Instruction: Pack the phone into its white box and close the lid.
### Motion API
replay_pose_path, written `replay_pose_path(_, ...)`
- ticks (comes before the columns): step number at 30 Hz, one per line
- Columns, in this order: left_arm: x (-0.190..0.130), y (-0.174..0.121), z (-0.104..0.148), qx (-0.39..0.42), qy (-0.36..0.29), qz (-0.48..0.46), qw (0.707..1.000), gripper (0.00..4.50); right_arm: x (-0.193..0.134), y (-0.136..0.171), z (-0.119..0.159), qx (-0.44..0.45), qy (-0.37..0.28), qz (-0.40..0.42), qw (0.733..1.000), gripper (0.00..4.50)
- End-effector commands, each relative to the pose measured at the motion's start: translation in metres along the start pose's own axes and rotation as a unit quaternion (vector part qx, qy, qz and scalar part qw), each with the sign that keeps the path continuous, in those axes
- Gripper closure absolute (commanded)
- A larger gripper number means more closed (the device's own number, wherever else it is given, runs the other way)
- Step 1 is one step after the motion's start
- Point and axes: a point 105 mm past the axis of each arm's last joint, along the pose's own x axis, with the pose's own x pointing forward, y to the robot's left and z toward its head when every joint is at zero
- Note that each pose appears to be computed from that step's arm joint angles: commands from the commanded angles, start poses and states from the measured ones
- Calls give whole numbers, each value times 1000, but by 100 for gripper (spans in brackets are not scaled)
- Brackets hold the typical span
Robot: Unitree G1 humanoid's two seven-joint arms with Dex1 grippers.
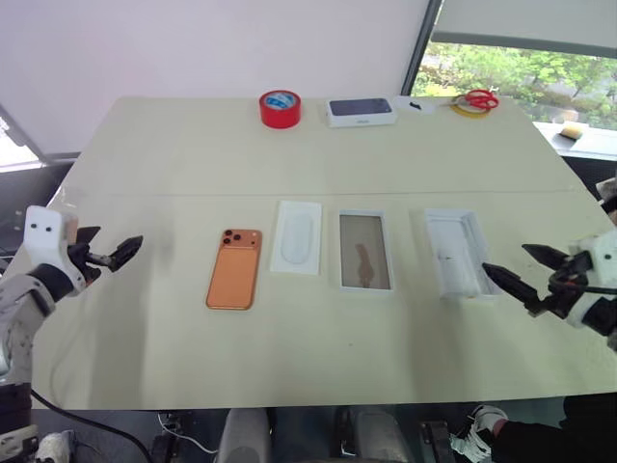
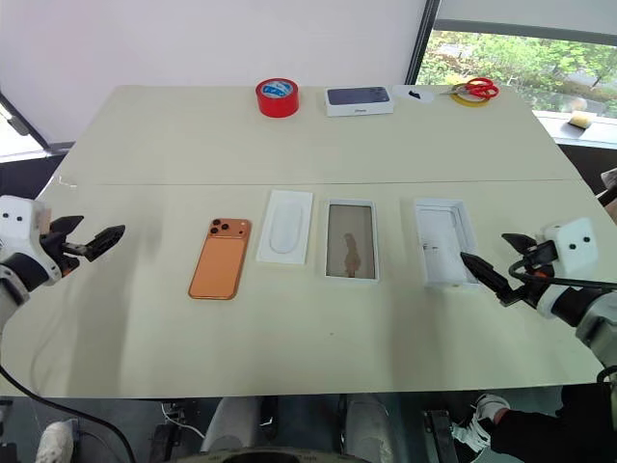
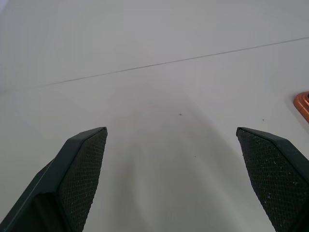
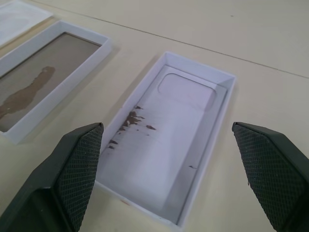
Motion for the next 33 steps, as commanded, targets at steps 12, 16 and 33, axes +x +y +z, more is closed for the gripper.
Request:
replay_pose_path(12, 17, -38, 21, -16, -40, -54, 998, 0, 17, 28, 27, -37, -43, 50, 997, 4)
replay_pose_path(16, 27, -73, 27, -36, -46, -112, 992, 0, 25, 42, 35, -50, -50, 73, 995, 4)
replay_pose_path(33, 92, -204, 46, -197, 104, -210, 952, 0, 54, 75, 60, -112, -65, 115, 985, 4)
